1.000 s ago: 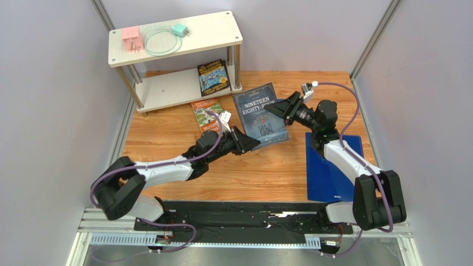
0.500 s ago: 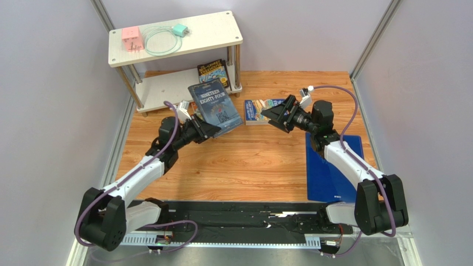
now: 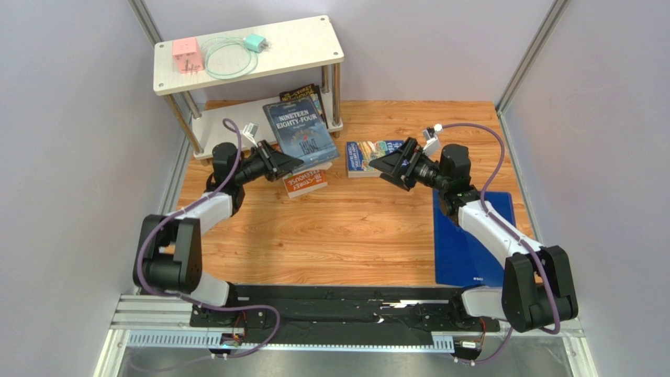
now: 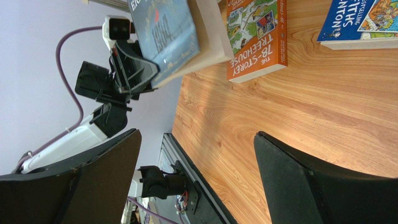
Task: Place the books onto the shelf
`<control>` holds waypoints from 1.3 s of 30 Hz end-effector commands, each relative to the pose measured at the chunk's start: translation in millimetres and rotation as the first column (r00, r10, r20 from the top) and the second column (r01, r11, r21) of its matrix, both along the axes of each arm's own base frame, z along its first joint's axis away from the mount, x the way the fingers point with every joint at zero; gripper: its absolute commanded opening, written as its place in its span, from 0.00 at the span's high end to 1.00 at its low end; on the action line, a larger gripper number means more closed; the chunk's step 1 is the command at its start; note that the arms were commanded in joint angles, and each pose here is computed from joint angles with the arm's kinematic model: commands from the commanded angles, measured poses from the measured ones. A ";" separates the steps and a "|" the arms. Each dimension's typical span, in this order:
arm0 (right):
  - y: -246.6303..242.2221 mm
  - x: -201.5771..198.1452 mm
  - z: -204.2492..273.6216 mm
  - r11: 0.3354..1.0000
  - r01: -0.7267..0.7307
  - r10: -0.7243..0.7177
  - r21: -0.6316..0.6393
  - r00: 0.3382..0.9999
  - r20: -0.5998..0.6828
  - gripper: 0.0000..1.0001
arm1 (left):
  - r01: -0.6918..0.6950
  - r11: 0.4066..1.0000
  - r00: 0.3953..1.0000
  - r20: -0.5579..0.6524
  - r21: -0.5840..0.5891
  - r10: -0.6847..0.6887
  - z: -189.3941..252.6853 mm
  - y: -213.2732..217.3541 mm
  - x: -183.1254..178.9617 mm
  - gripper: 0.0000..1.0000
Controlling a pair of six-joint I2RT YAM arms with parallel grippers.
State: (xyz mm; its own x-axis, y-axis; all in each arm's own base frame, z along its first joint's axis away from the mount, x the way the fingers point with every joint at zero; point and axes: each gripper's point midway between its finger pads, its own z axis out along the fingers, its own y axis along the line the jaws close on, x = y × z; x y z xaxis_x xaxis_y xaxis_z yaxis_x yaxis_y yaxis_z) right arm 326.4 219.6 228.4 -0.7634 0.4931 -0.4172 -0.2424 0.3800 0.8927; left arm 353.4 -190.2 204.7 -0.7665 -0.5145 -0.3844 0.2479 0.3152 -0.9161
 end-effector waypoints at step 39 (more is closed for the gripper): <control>0.4 -2.2 -32.6 0.998 -0.035 0.035 -0.051 0.999 -0.004 0.04 | 0.128 0.957 0.991 0.003 -0.262 -0.131 30.6 30.8 197.9 0.98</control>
